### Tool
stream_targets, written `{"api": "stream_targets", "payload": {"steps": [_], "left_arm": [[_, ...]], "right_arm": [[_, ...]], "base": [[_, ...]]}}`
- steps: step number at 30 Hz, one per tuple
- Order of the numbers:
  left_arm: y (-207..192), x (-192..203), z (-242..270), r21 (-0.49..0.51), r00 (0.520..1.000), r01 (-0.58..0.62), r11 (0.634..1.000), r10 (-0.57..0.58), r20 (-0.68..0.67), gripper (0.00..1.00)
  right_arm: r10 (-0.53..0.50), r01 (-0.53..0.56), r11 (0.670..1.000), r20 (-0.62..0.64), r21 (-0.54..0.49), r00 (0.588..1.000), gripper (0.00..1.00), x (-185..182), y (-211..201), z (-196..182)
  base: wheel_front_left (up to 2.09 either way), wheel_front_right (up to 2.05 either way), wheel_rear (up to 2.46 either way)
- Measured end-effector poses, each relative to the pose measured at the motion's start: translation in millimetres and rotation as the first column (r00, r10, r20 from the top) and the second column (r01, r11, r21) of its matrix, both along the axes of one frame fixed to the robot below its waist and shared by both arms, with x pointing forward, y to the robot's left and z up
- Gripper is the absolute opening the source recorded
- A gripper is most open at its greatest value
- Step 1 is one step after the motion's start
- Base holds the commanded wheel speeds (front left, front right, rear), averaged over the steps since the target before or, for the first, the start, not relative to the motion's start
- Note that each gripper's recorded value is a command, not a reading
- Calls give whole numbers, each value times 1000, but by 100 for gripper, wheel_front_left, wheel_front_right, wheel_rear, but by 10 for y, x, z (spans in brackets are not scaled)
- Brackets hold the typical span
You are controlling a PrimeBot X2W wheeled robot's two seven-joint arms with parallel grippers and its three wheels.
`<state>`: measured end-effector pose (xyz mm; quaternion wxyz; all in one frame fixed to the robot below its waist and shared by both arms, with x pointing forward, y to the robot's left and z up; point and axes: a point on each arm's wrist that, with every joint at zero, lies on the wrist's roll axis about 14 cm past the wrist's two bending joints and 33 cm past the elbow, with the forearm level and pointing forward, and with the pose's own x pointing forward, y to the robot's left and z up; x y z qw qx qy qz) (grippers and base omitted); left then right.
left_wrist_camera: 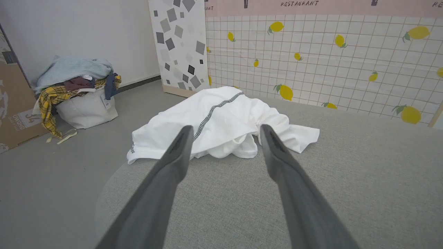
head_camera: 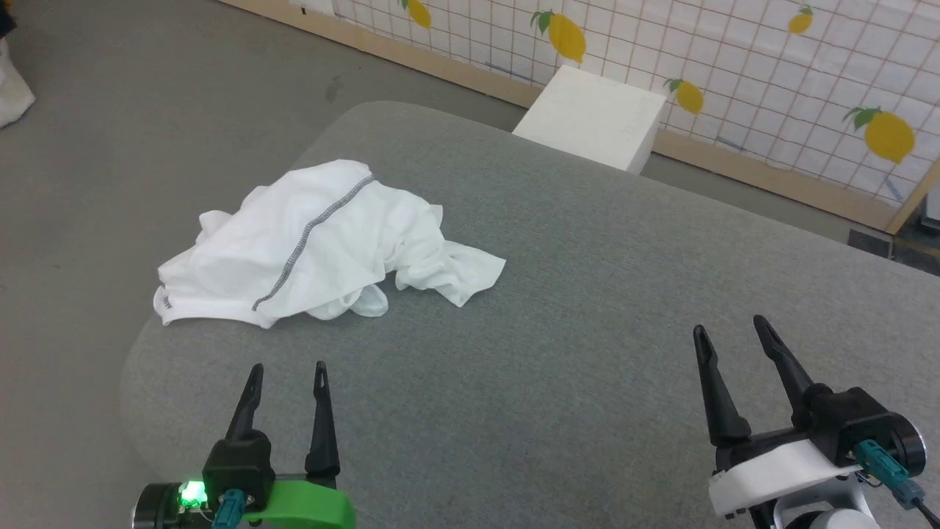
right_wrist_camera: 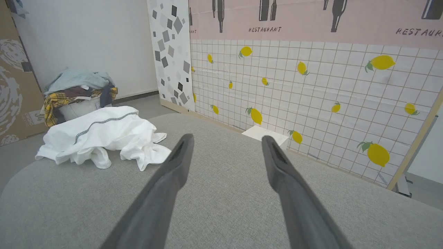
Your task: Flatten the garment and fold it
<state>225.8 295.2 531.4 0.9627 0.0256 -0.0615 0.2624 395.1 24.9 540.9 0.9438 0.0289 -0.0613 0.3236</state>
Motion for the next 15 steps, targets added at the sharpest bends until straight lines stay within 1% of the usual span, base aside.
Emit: {"api": "stream_targets", "payload": {"steps": [15], "left_arm": [[93, -267, -5, 1, 997, -73, 997, 73, 19, 100]], "right_arm": [[73, -73, 997, 16, 15, 997, 100, -49, 256, 40]], "base": [[0, 0, 0]]}}
